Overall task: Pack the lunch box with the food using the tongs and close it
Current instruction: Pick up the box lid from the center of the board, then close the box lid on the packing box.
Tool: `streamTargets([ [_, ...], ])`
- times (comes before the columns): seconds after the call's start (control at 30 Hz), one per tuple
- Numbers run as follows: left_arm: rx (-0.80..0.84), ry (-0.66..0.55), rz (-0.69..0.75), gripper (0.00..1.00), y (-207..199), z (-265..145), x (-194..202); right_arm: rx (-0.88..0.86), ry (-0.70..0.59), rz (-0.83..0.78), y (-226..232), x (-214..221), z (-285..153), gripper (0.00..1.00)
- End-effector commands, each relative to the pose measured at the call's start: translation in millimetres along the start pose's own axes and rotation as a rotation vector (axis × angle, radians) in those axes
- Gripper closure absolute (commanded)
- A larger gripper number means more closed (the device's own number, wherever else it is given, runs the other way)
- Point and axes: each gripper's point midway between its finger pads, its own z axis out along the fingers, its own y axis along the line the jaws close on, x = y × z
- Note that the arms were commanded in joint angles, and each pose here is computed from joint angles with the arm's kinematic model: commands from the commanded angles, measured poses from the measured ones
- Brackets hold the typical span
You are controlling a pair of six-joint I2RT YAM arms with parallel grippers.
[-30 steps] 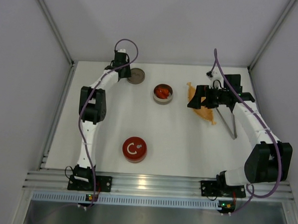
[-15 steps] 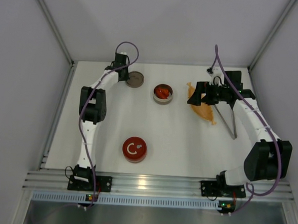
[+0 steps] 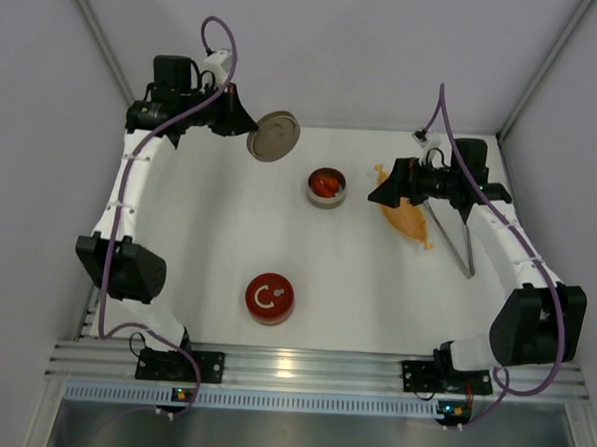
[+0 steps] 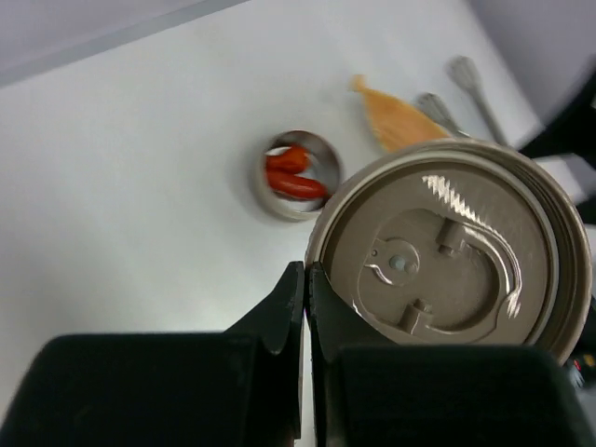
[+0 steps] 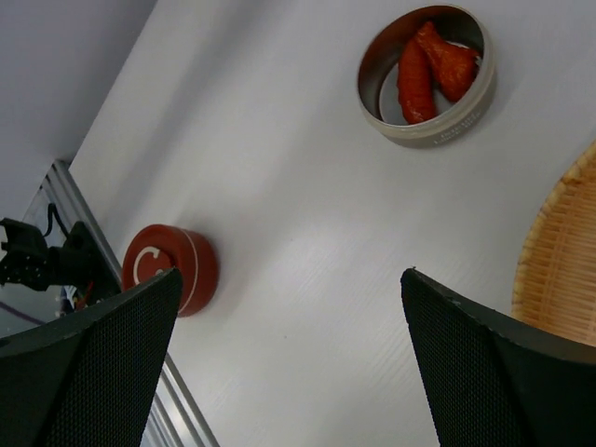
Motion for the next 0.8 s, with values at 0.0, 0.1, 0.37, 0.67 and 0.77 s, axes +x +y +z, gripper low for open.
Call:
streamTargets([
  [0.0,0.52,0.116,0.014,1.0,-98,-51,35,-0.206,-0.163,-0.18,53,-32,-17,0.01],
  [0.1,0.83,0.13,-0.048,1.0,-138,-82,47,-0.286,-0.258,-0.297,80,-45,-29,0.01],
  [0.37,0.945,0.113,-0.047,1.0,-155,-96,57,-0.325,-0.255,-0.462,117,-49,-39,0.02],
  [0.67,0.98,0.217,-0.189,1.0,-169,-102,86,-0.359,-0.238,-0.628,166,-44,-30,0.15],
  [0.77,0.951,0.204,-0.147,1.0,-168,-102,87,-0.28,-0.179,-0.699,167,-46,-24,0.15],
])
